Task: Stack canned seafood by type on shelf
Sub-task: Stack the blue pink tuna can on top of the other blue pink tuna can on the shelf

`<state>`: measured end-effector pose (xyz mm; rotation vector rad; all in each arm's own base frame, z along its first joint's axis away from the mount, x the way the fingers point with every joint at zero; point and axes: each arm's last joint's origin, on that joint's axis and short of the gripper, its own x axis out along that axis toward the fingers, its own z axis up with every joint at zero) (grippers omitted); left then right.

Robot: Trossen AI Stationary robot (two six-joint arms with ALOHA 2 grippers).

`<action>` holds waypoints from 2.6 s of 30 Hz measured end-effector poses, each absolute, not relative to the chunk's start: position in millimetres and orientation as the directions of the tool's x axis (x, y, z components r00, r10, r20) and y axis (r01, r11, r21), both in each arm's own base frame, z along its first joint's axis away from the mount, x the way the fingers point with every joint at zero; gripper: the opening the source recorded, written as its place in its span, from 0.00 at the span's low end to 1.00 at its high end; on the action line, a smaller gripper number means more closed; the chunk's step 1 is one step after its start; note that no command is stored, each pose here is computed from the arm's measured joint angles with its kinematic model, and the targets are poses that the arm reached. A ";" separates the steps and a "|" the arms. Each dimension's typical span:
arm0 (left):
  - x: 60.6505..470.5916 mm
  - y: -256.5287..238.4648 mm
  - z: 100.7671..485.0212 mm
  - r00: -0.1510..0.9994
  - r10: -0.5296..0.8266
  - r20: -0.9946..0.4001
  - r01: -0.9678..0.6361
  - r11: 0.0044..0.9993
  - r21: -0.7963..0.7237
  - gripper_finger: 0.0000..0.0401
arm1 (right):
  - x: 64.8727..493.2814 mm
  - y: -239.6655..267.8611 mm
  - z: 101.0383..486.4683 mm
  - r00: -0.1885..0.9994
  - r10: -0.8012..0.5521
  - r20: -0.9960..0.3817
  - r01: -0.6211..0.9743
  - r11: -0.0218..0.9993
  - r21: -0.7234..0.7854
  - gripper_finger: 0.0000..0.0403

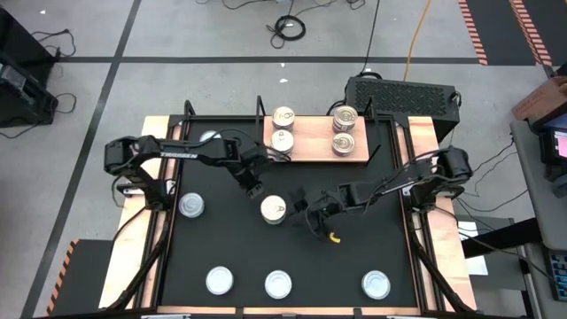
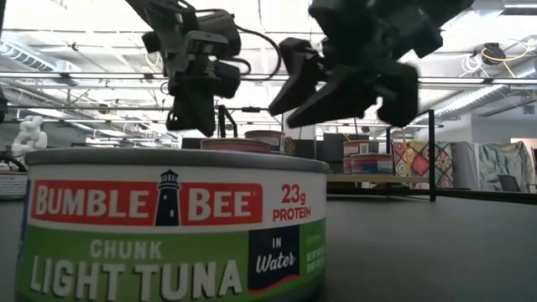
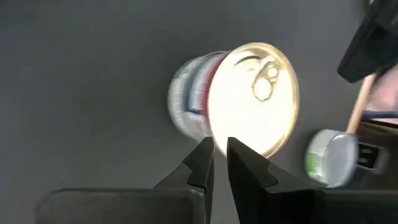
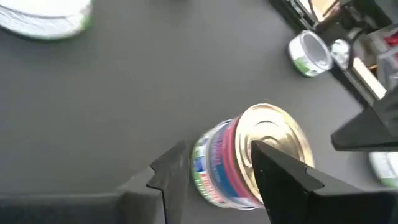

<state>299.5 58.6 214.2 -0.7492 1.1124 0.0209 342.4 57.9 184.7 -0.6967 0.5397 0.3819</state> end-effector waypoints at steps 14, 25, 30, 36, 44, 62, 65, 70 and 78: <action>266.6 15.0 251.0 0.667 0.112 -0.737 -0.303 0.944 -0.131 0.11 | 369.6 58.7 166.1 0.794 -0.049 -0.606 -0.419 0.678 -0.604 0.40; 254.4 -15.5 252.5 0.912 0.236 -0.334 -0.271 0.961 -0.060 0.11 | 367.5 58.3 163.7 0.772 -0.055 -0.634 -0.437 0.678 -0.592 0.13; 251.6 -18.4 243.0 0.933 0.243 -0.264 -0.264 0.964 -0.044 0.11 | 367.7 58.0 164.0 0.773 -0.075 -0.630 -0.436 0.659 -0.613 0.02; 251.0 -18.5 241.4 0.931 0.247 -0.268 -0.263 0.965 -0.024 0.11 | 367.0 56.9 166.4 0.776 -0.100 -0.623 -0.422 0.652 -0.630 0.01; 251.1 -18.5 241.7 0.932 0.247 -0.265 -0.247 0.968 0.036 0.11 | 375.7 56.4 182.7 0.790 -0.156 -0.593 -0.365 0.658 -0.659 0.00; 224.8 -12.7 260.2 0.901 0.347 -0.260 -0.343 0.937 0.061 0.11 | 314.9 11.3 259.3 0.745 -0.308 -0.592 -0.144 0.792 -0.593 0.00; 225.1 -12.7 259.7 0.900 0.347 -0.263 -0.343 0.937 0.062 0.11 | 290.3 -1.9 267.8 0.717 -0.371 -0.590 -0.080 0.797 -0.598 0.00; 225.4 -12.8 259.3 0.900 0.347 -0.263 -0.343 0.937 0.062 0.11 | 257.4 -25.4 270.6 0.648 -0.447 -0.616 0.001 0.810 -0.587 0.00; 225.3 -12.7 259.0 0.898 0.352 -0.266 -0.354 0.934 0.041 0.11 | 240.4 -60.3 248.2 0.518 -0.540 -0.663 0.052 0.794 -0.606 0.00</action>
